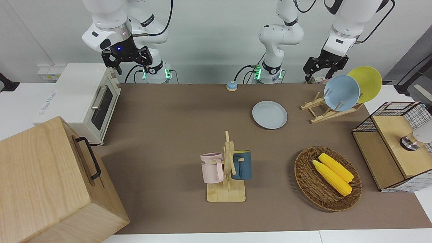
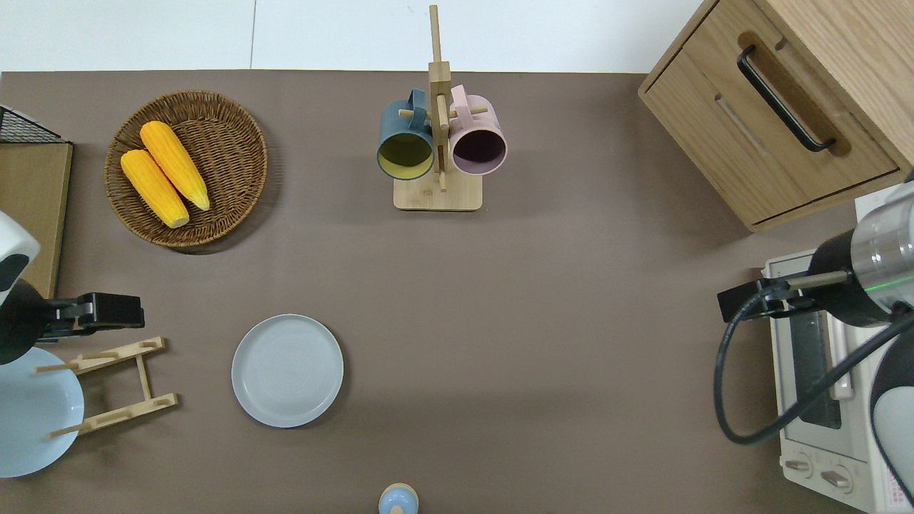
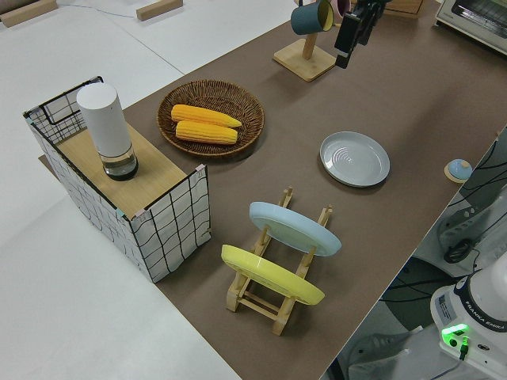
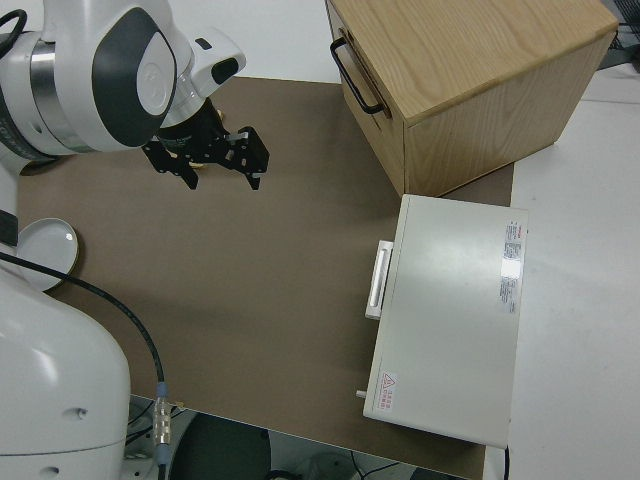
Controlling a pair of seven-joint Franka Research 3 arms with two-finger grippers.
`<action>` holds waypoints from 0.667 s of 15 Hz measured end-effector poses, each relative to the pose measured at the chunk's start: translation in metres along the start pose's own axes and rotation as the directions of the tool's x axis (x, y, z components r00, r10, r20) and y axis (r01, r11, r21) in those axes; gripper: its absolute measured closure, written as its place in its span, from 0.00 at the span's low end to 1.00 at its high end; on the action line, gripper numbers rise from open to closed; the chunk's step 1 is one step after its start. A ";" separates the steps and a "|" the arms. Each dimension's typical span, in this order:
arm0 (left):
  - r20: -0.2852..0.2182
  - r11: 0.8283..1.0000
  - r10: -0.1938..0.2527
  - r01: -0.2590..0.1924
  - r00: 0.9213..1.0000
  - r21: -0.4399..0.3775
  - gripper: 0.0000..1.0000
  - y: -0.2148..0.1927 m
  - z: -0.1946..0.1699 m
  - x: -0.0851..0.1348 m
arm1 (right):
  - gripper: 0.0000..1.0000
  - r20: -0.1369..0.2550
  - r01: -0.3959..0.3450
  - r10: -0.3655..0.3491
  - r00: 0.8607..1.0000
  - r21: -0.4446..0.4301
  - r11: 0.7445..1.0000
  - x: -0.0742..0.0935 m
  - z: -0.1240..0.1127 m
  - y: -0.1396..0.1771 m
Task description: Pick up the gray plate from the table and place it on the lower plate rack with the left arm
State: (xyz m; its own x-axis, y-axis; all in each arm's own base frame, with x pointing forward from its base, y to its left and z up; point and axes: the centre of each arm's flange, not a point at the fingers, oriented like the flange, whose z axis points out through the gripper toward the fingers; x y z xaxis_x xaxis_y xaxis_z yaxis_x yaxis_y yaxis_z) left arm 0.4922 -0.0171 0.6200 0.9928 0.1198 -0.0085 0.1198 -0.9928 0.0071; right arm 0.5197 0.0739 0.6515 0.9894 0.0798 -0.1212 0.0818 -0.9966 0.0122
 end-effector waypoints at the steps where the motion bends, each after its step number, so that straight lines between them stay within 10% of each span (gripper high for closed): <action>1: 0.002 1.000 0.000 0.000 1.000 0.001 0.00 0.000 0.001 0.000 | 0.01 0.000 0.000 0.000 1.000 0.000 1.000 0.000 0.000 0.000; 10: 0.041 1.000 -0.009 0.009 0.999 0.017 0.00 0.001 0.064 0.005 | 0.01 0.000 0.000 0.000 1.000 0.000 1.000 0.000 0.000 0.000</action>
State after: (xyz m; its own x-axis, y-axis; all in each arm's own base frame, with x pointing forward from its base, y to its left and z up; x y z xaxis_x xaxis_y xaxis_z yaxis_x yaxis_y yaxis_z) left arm 0.4972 -0.0183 0.5562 0.9905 0.1287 -0.0492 0.1283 -0.9917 -0.0099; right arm 0.5197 0.0739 0.6515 0.9894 0.0798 -0.1212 0.0818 -0.9966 0.0122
